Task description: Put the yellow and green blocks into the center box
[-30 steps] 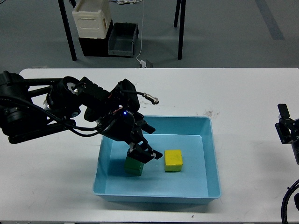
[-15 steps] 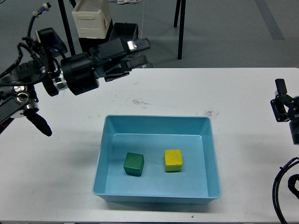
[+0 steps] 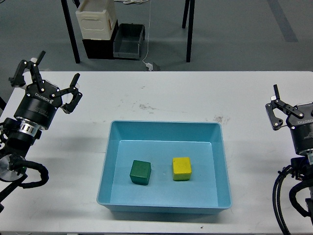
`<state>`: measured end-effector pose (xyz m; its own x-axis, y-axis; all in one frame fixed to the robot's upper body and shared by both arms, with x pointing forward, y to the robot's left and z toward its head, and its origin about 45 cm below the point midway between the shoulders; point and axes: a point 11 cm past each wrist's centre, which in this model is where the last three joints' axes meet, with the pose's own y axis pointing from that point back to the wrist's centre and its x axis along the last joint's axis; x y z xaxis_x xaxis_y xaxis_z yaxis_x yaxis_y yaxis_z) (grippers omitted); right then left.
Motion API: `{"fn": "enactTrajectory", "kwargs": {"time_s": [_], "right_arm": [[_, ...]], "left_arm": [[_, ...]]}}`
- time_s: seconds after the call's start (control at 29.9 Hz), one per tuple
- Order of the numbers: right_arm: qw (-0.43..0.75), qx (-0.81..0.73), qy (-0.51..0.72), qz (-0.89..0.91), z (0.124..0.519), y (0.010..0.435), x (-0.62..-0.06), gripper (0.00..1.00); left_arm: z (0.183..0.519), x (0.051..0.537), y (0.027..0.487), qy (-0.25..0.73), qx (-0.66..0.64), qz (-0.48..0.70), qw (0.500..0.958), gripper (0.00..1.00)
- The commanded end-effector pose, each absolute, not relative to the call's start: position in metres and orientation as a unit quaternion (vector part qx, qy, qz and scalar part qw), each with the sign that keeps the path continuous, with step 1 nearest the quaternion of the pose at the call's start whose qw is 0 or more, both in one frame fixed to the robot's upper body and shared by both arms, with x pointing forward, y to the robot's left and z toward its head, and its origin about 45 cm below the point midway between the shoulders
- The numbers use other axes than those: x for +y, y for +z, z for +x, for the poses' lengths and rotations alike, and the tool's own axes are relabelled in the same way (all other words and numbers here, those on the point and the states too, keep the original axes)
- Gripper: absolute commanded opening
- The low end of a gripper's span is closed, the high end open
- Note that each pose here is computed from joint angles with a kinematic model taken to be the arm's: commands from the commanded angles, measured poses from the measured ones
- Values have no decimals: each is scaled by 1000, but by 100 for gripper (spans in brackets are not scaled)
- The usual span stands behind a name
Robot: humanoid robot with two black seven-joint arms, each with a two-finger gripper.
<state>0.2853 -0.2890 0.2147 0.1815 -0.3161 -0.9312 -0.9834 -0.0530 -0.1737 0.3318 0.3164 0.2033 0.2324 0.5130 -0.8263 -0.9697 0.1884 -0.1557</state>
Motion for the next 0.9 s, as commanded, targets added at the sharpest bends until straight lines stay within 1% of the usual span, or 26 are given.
{"fn": "enactTrajectory", "kwargs": {"time_s": [0.0, 0.23, 0.37, 0.5, 0.64, 0.8, 0.87], "right_arm": [[450, 520, 387, -614, 269, 200, -291, 100], [443, 527, 400, -605, 249, 184, -293, 100], [439, 534, 404, -599, 243, 178, -296, 100], [442, 539, 418, -582, 235, 171, -298, 100], [465, 531, 436, -559, 232, 168, -301, 100], [470, 530, 438, -553, 232, 168, -302, 100], [479, 526, 444, -545, 232, 168, -303, 100]], "left_arm": [[314, 323, 185, 540, 365, -376, 658, 100], [286, 317, 177, 526, 443, -433, 583, 100], [278, 321, 179, 524, 447, -447, 571, 100], [265, 323, 179, 526, 453, -434, 574, 100], [258, 330, 175, 536, 453, -443, 558, 100], [249, 335, 165, 540, 471, -480, 506, 100], [246, 335, 163, 535, 473, -495, 495, 100]]}}
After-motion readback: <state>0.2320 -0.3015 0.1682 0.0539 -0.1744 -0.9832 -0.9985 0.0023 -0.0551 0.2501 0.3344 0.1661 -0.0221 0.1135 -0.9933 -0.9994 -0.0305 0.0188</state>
